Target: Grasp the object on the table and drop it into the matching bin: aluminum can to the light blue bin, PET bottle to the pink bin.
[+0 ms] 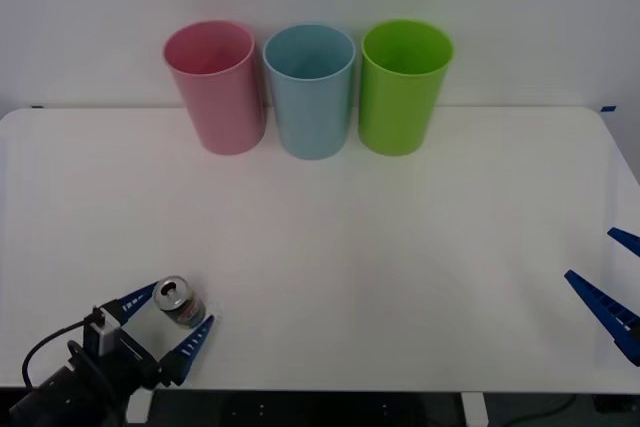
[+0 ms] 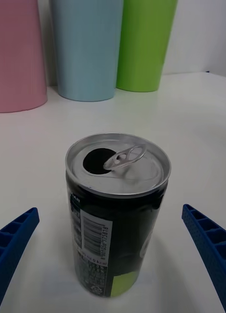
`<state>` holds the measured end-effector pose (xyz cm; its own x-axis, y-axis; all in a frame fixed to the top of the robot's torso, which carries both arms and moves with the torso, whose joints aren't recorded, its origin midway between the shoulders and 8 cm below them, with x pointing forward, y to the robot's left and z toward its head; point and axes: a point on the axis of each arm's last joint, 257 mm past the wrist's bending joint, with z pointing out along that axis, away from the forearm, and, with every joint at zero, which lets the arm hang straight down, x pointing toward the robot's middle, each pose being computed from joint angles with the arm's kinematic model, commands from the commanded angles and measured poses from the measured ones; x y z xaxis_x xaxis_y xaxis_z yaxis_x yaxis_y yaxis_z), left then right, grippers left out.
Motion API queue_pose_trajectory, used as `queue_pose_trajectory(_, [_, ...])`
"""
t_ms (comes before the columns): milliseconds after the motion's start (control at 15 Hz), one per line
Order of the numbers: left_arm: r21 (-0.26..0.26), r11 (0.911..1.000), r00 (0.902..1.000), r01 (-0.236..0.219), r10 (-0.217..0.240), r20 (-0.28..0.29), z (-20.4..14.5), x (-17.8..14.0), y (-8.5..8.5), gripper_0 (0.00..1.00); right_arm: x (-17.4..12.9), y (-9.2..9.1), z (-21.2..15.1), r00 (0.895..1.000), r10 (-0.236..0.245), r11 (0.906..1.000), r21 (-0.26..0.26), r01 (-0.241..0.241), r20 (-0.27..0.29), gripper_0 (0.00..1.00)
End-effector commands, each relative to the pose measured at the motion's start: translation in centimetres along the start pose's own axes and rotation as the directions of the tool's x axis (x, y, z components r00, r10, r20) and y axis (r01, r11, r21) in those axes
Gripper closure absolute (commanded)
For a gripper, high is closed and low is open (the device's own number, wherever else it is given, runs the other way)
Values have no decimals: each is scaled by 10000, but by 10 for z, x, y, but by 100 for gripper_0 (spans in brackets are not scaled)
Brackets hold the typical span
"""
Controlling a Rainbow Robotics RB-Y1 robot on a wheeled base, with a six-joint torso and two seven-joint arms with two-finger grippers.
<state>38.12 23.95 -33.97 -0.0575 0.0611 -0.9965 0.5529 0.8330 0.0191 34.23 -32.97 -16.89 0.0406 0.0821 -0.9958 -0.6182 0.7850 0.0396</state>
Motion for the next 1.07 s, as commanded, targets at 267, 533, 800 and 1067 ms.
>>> queue_pose_trajectory(267, [-71,10000,10000,-10,10,-24,21,5,-3,0,0,0,0,10000,-1,10000,0,1,0,0])
queue_pose_trajectory(533, [-43,10000,10000,-77,77,-21,28,6,-1,0,0,0,0,10000,-1,10000,0,1,0,0])
queue_pose_trajectory(800, [-55,10000,10000,-36,37,43,29,4,-1,29,0,0,0,10000,-1,10000,0,1,0,0])
queue_pose_trajectory(1067, [-95,9999,9999,46,-45,123,29,3,0,100,0,0,0,10000,-1,10000,0,1,0,0])
